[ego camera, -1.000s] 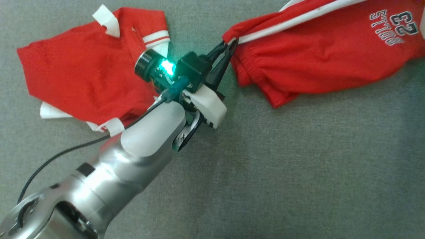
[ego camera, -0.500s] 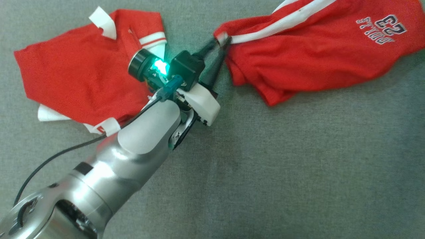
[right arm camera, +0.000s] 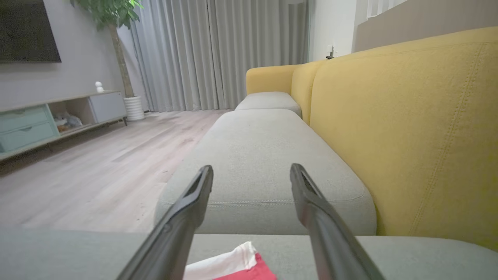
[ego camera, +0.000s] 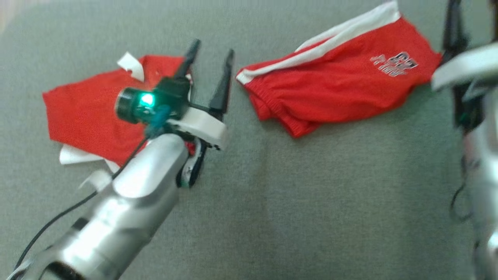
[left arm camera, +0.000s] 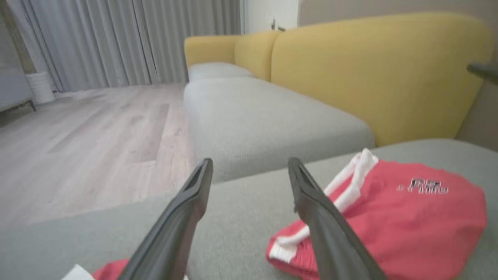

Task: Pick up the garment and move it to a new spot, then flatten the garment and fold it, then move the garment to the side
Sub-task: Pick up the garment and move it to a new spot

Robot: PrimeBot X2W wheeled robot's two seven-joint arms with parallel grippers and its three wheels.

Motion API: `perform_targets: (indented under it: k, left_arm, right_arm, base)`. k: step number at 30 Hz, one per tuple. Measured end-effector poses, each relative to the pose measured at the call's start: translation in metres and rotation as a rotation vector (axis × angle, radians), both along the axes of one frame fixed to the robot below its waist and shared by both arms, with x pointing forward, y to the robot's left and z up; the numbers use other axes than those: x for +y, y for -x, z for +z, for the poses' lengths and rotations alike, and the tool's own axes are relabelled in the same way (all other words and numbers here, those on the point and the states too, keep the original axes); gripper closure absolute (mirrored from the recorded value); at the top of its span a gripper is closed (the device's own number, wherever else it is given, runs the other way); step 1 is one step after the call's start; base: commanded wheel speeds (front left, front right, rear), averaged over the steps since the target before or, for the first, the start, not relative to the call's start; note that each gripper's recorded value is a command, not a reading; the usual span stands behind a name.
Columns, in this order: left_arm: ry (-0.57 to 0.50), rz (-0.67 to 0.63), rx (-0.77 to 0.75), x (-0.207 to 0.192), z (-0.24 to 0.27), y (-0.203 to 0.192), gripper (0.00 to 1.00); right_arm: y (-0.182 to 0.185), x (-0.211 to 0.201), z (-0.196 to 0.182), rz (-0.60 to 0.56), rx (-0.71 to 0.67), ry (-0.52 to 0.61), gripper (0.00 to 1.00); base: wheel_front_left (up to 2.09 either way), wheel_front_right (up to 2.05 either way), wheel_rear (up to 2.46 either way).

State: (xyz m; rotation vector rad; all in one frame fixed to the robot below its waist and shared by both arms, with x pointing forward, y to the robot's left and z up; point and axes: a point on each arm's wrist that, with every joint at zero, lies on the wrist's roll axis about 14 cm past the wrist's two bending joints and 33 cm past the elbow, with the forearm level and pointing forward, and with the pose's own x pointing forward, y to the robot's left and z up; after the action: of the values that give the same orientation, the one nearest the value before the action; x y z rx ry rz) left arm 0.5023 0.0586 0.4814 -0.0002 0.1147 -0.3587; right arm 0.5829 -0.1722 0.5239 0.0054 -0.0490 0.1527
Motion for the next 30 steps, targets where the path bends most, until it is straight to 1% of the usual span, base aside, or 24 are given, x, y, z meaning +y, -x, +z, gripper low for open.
perform_targets:
  k: [4,6,7,10,13,18,22,27,30]
  left_arm:
    - [0.065,0.064,-0.150,0.012,0.054,0.007,0.00]
    - [0.106,0.099,-0.190,0.019,0.068,0.019,0.00]
    - [0.118,0.121,-0.196,0.024,0.070,0.026,0.00]
    - [0.138,0.171,-0.181,0.039,0.059,0.052,0.00]
    - [0.142,0.213,-0.139,0.050,0.040,0.077,0.00]
    - [0.150,0.236,-0.071,0.054,0.013,0.107,0.00]
    - [0.195,0.250,-0.039,0.051,0.004,0.115,0.00]
    - [0.191,0.232,-0.045,0.050,0.002,0.111,0.00]
    - [0.188,0.229,-0.044,0.049,0.000,0.105,0.00]
  right_arm:
    - [0.042,0.010,-0.001,0.020,-0.013,-0.049,0.00]
    - [0.065,0.014,-0.009,0.021,0.000,-0.070,0.00]
    - [0.076,0.015,-0.012,0.014,0.008,-0.100,0.00]
    - [0.108,0.020,-0.025,0.001,0.037,-0.147,0.00]
    - [0.138,0.018,-0.036,-0.018,0.062,-0.163,0.00]
    - [0.176,0.012,-0.053,-0.045,0.103,-0.176,0.00]
    - [0.189,0.010,-0.057,-0.057,0.116,-0.191,0.00]
    - [0.186,0.014,-0.058,-0.048,0.121,-0.203,0.00]
    - [0.179,0.016,-0.062,-0.041,0.140,-0.180,0.00]
  base:
    - [0.00,0.00,0.00]
    - [0.00,0.00,0.00]
    - [0.00,0.00,0.00]
    - [0.00,0.00,0.00]
    - [0.00,0.00,0.00]
    - [0.00,0.00,0.00]
    - [0.00,0.00,0.00]
    - [0.00,0.00,0.00]
    - [0.00,0.00,0.00]
